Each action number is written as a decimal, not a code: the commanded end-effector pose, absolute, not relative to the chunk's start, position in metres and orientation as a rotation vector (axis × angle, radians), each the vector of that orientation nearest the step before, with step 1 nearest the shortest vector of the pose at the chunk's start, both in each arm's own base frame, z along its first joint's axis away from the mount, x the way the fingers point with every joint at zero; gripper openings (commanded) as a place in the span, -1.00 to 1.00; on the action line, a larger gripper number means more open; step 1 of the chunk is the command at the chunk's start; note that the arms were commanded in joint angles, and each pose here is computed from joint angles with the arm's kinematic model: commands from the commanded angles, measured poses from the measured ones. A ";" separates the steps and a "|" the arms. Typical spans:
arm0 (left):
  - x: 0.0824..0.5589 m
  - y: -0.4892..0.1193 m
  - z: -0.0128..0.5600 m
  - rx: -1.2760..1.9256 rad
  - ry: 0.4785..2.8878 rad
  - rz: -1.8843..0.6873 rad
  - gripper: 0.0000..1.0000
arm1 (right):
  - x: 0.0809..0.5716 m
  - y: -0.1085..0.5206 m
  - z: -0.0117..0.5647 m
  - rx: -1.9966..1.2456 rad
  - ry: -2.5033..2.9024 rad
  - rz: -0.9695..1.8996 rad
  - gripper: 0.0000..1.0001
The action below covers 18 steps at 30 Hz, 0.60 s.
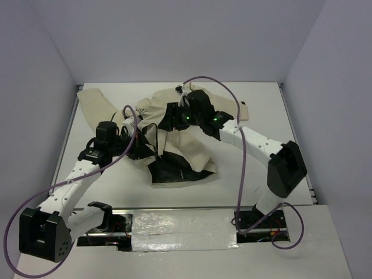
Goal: Zip up the jacket
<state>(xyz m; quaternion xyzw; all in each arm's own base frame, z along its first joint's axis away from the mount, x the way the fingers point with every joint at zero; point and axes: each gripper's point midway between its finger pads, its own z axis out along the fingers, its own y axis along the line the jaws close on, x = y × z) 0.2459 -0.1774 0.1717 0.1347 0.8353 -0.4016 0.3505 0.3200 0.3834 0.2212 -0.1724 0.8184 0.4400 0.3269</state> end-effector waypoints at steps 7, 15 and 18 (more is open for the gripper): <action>0.226 -0.179 0.164 0.271 2.210 -1.126 -1.00 | 0.232 0.377 0.255 -0.237 2.097 1.037 -0.26; 0.230 -0.182 0.164 0.252 2.189 -1.153 -1.00 | 0.200 0.399 0.252 -0.158 2.137 1.153 -0.22; 0.233 -0.182 0.164 0.243 2.183 -1.150 -1.00 | 0.190 0.412 0.216 -0.183 2.262 1.163 -0.13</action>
